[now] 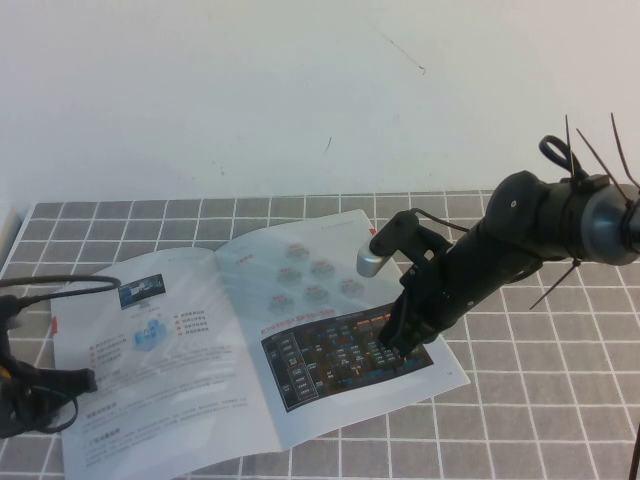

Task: Close book
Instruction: 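Close the open booklet and leave it lying on the table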

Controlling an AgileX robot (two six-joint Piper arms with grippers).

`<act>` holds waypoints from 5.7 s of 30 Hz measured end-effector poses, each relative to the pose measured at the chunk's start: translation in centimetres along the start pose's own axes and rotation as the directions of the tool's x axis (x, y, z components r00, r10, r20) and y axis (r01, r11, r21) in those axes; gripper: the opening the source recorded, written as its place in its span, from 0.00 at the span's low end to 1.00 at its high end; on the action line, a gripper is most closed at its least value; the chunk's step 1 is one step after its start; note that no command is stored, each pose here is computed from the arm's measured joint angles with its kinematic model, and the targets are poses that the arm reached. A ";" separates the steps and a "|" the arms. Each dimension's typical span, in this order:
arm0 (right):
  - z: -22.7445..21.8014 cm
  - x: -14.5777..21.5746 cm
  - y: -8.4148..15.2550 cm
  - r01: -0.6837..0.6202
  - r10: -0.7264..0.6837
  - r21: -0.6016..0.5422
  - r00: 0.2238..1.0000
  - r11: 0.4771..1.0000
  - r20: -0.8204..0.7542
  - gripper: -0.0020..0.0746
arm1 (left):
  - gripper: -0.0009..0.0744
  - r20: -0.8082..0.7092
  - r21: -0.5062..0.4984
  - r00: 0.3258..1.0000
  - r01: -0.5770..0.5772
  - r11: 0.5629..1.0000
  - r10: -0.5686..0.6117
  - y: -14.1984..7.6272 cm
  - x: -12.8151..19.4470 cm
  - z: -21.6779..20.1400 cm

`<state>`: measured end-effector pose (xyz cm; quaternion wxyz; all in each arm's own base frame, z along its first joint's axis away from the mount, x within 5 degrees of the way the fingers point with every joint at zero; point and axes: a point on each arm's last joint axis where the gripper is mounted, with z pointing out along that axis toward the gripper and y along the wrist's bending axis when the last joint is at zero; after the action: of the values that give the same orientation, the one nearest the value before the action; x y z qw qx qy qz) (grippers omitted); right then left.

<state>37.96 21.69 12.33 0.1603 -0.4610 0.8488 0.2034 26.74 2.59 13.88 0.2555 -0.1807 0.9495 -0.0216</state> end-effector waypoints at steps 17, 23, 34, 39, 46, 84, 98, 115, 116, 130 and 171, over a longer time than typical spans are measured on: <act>0.1 0.0 0.0 -0.002 0.002 -0.007 1.000 1.000 -0.001 0.02 | 0.01 0.040 0.099 0.999 -0.009 0.995 0.005 -4.2 0.3 1.4; 0.1 0.0 -0.1 -0.014 0.014 -0.015 1.000 1.000 0.003 0.02 | 0.01 0.110 0.184 0.994 -0.031 0.982 0.010 -7.2 0.9 1.4; 0.0 0.0 0.1 -0.029 0.029 -0.043 1.000 0.999 0.001 0.02 | 0.01 0.209 0.343 0.978 -0.087 0.935 0.014 -14.0 -1.4 -0.5; -0.6 -1.0 0.1 -0.019 0.016 -0.063 0.999 0.998 -0.038 0.02 | 0.01 0.281 0.405 0.957 -0.179 0.896 0.064 -17.3 -2.5 -2.3; -8.0 -5.9 -1.0 0.060 -0.043 0.133 0.990 0.989 -0.131 0.02 | 0.01 0.381 0.410 0.915 -0.296 0.863 0.133 -17.7 -3.6 -6.1; -28.9 14.5 15.3 -0.131 0.038 0.596 0.985 0.792 0.166 0.02 | 0.01 0.835 0.030 0.422 -0.675 0.738 0.352 -1.5 9.1 -20.8; -24.4 23.9 18.9 -0.251 -0.024 0.644 0.922 0.723 0.386 0.02 | 0.01 0.823 0.218 0.528 -0.635 0.741 0.210 -1.8 10.2 -19.6; -23.5 24.9 19.2 -0.300 0.062 0.599 0.921 0.742 0.385 0.02 | 0.01 0.810 0.261 0.561 -0.606 0.751 0.171 -1.8 10.2 -19.6; -23.5 24.9 19.2 -0.301 0.062 0.598 0.920 0.743 0.386 0.02 | 0.01 0.811 0.260 0.559 -0.608 0.751 0.172 -1.8 10.2 -19.6; -23.5 24.9 19.2 -0.302 0.063 0.597 0.920 0.743 0.387 0.02 | 0.01 0.786 0.322 0.607 -0.558 0.765 0.112 -1.8 10.2 -19.6; -23.5 24.9 19.2 -0.305 0.067 0.593 0.919 0.745 0.389 0.02 | 0.01 0.701 0.159 0.691 -0.391 0.907 0.175 3.6 16.6 -14.0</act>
<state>6.64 1.75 25.05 0.4321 -0.2466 0.8674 -0.0073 5.27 -0.66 17.63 0.6047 0.0145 0.7943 -0.0566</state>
